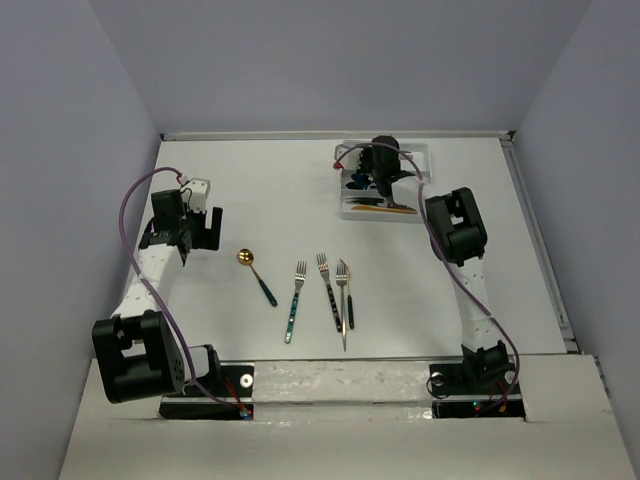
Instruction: Sort the eating utensils into containers
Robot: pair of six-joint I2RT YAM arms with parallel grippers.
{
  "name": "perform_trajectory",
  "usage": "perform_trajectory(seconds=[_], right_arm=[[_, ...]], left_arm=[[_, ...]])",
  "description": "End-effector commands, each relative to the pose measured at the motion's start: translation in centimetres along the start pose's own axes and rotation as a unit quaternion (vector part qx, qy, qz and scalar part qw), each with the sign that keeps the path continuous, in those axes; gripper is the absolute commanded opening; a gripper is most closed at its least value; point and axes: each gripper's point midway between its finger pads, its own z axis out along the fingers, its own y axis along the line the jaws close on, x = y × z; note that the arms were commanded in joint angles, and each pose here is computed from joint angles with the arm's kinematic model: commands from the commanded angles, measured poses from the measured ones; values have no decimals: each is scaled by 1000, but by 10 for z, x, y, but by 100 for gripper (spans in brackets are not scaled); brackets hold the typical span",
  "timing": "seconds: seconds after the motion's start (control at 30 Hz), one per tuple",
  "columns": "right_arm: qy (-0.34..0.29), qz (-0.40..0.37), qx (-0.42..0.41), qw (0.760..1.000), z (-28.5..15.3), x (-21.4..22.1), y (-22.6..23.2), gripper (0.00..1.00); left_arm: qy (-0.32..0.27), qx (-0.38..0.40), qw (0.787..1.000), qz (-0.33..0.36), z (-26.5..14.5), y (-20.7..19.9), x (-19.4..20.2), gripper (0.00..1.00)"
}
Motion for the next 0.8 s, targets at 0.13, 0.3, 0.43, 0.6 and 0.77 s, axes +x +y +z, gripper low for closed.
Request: perform_trajectory(seconds=[0.13,0.3,0.43,0.6,0.77], right_arm=[[-6,22,39,999,-6,-8,-25,29],[-3,23,35,999,-11,-8,-30,39],[-5,29,52,998,-19,-12,-51,49],[-12,37,85,996,-40,-36,-86,58],[-27,182,169,968,-111,-102,-152,72]], left_arm=[[-7,-3,1000,0,2,3,-2,99],[-10,-4,1000,1,0,3,-3,99],[-12,-3,1000,1,-1,3,-5,99],[-15,-1,1000,1,-2,2,-6,99],[-24,8,1000,3,-5,-2,-9,99]])
